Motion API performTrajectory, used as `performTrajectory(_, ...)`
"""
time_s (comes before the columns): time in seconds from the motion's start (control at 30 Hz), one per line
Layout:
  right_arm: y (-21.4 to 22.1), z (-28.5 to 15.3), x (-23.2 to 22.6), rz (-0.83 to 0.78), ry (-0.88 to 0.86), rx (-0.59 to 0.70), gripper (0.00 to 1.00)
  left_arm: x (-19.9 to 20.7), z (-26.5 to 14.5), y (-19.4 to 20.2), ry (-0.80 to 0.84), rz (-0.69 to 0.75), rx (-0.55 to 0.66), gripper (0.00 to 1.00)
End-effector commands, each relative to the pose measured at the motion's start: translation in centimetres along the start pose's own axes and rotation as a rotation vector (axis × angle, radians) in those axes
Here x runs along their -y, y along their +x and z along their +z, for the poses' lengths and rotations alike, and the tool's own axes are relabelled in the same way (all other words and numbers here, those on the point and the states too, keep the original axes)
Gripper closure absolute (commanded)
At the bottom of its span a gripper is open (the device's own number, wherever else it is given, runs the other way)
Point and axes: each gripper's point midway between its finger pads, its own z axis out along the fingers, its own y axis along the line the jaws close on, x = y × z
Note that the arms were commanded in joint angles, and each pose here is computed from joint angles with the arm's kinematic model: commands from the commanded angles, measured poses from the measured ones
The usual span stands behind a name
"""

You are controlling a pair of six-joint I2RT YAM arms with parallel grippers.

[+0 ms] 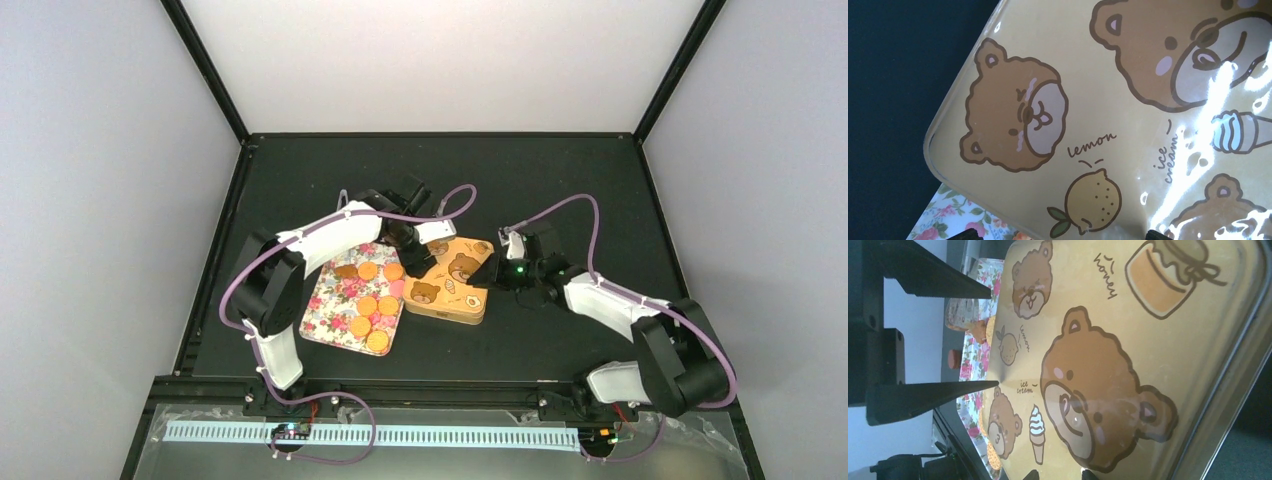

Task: Pack the cookies
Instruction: Press the box lid onto the packing box.

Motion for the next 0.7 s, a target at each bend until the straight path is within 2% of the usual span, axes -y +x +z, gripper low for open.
performTrajectory(0.0, 2.4, 0.7, 4.5, 0.023, 0.129, -0.021, 0.77, -1.9, -3.3, -1.5, -0.063, 0.017, 0.039, 0.12)
performTrajectory(0.23, 2.8, 0.6, 6.0, 0.038, 0.183, -0.005, 0.77, -4.0, -5.3, -0.7, -0.099, 0.007, 0.021, 0.1)
performTrajectory(0.37, 2.5, 0.2, 6.2, 0.025, 0.215, 0.005, 0.77, -4.7, -4.7, 0.0, -0.11, -0.021, 0.007, 0.1)
performTrajectory(0.57, 2.1, -0.2, 5.5, 0.015, 0.204, 0.009, 0.77, -8.9, -2.6, 1.1, -0.234, -0.097, -0.041, 0.12)
performTrajectory(0.67, 1.1, -0.7, 3.3, -0.005, 0.139, 0.023, 0.68, -9.1, -1.1, 1.3, -0.224, -0.107, -0.052, 0.13)
